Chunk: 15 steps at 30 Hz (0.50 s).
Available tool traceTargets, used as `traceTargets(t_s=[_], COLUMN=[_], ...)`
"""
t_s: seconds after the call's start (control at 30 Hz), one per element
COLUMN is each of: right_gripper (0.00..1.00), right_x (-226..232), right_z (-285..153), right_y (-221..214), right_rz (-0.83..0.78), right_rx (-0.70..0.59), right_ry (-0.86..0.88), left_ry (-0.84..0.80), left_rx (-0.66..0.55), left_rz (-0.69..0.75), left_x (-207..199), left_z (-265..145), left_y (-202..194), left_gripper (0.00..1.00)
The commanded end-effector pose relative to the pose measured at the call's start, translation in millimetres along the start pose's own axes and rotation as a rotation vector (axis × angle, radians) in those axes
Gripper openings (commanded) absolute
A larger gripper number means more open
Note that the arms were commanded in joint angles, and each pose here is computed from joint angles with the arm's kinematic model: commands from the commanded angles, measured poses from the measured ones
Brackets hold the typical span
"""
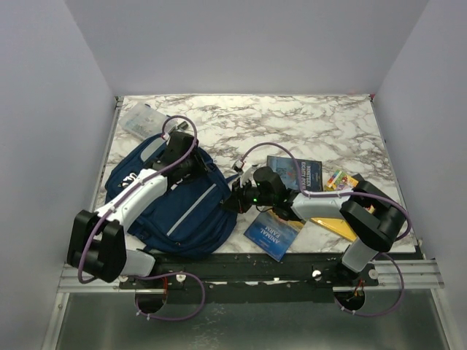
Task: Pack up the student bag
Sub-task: Unzip the student bag at the center of the board.
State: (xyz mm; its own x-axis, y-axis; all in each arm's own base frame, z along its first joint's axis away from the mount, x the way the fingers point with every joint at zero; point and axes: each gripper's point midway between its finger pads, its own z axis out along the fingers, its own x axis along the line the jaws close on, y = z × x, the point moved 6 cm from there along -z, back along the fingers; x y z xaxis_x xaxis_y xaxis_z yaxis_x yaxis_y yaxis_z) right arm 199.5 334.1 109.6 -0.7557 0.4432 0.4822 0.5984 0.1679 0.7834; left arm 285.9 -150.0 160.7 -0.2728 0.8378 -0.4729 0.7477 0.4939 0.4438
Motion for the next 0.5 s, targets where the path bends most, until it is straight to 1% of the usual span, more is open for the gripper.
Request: traceTargets(t_s=[0.0,0.07,0.2,0.27,0.37,0.47], right_gripper=[0.00,0.00,0.00,0.00,0.00,0.00], right_x=[-1,-1,0,0,2,3], right_z=[-2,-2,-1,0,0,0], right_y=[-5,-4,-4,-4,-3,-1], right_rz=[0.015,0.018,0.013,0.010,-0.003,-0.010], right_rx=[-0.014,-0.027,-0.036,-0.040,-0.042,-0.047], right_ry=[-0.018,-0.013,0.009,0.009,0.024,0.036], left_ry=[-0.109,-0.112,-0.163,-0.144,-0.039,0.036], left_rx=[0.016,0.035,0.104,0.130,0.182,0.245], left_rz=[0.159,0.191,0.251,0.273,0.214,0.146], left_x=[1,5,0,-6,-10,-16], left_z=[-29,-37,-47,-47,-42,-33], left_y=[-6,-14,-29,-35,-39,-42], left_gripper=[0.53,0.57,0.58,0.59,0.59,0.57])
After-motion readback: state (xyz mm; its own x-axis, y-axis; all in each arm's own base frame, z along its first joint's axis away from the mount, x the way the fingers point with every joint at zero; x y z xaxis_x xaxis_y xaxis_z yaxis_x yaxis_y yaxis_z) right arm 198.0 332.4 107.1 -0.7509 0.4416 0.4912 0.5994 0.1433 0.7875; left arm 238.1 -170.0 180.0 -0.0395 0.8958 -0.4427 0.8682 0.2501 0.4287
